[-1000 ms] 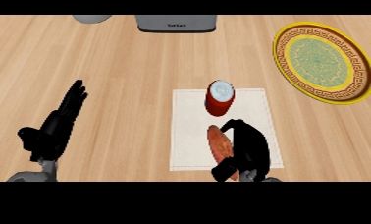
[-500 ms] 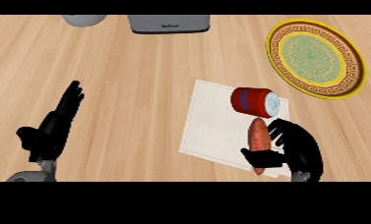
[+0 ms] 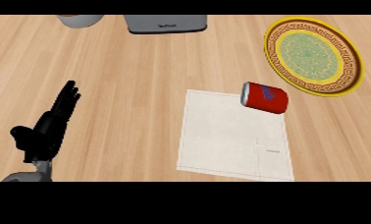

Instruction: Pick the sweet potato from the placemat and place it in the plate

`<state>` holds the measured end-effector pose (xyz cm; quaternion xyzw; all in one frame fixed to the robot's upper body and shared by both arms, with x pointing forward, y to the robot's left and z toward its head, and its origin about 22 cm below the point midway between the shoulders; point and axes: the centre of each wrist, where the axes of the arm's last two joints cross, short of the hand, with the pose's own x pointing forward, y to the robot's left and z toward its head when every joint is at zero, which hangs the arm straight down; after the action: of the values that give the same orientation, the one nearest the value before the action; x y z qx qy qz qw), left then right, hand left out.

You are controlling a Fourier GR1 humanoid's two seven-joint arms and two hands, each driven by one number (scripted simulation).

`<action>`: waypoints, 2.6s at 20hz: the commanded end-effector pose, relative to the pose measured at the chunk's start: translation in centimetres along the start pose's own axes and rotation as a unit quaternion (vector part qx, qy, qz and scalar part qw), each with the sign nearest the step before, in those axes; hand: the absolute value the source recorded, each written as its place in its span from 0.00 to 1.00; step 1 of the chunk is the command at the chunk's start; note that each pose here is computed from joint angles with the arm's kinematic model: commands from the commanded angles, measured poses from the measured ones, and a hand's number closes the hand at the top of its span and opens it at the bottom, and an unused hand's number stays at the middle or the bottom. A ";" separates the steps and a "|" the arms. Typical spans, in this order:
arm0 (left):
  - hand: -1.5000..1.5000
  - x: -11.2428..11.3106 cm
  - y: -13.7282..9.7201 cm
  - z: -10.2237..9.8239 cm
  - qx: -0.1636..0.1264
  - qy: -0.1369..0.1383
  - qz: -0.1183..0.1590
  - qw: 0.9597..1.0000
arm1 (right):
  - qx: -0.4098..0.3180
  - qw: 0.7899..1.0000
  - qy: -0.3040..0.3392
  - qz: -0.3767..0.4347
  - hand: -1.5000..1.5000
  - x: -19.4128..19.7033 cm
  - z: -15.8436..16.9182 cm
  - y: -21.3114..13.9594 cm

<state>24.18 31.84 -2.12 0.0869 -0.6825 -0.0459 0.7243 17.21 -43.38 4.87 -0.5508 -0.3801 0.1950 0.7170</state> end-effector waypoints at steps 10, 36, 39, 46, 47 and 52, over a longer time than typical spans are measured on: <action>0.50 0.2 -0.4 -0.7 -0.022 -0.003 0.005 1.000 | -0.185 0.978 -0.085 -0.049 1.00 -3.0 0.7 -10.4; 0.50 2.3 -2.8 -1.7 -0.034 -0.013 0.002 0.999 | -0.111 0.974 -0.167 -0.105 1.00 15.1 -9.4 -6.8; 0.50 0.4 -2.5 -0.7 -0.040 -0.017 0.001 0.999 | -0.103 0.977 -0.153 -0.104 1.00 17.2 -10.8 -6.1; 0.50 -0.1 -1.2 -1.3 -0.037 -0.012 -0.004 0.999 | -0.132 0.963 -0.105 -0.209 1.00 19.2 -12.5 -3.2; 0.50 0.0 -3.5 -1.0 -0.039 -0.019 -0.003 0.999 | -0.123 0.965 -0.092 -0.214 1.00 20.4 -11.5 0.2; 0.50 1.2 -0.5 -2.1 -0.033 -0.019 -0.008 0.999 | -0.102 0.973 -0.043 -0.202 0.00 21.3 -13.6 0.5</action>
<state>25.80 29.65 -1.96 0.0625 -0.6918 -0.0733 0.7156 39.80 -38.18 11.26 -0.5285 -0.5525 0.0529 0.6424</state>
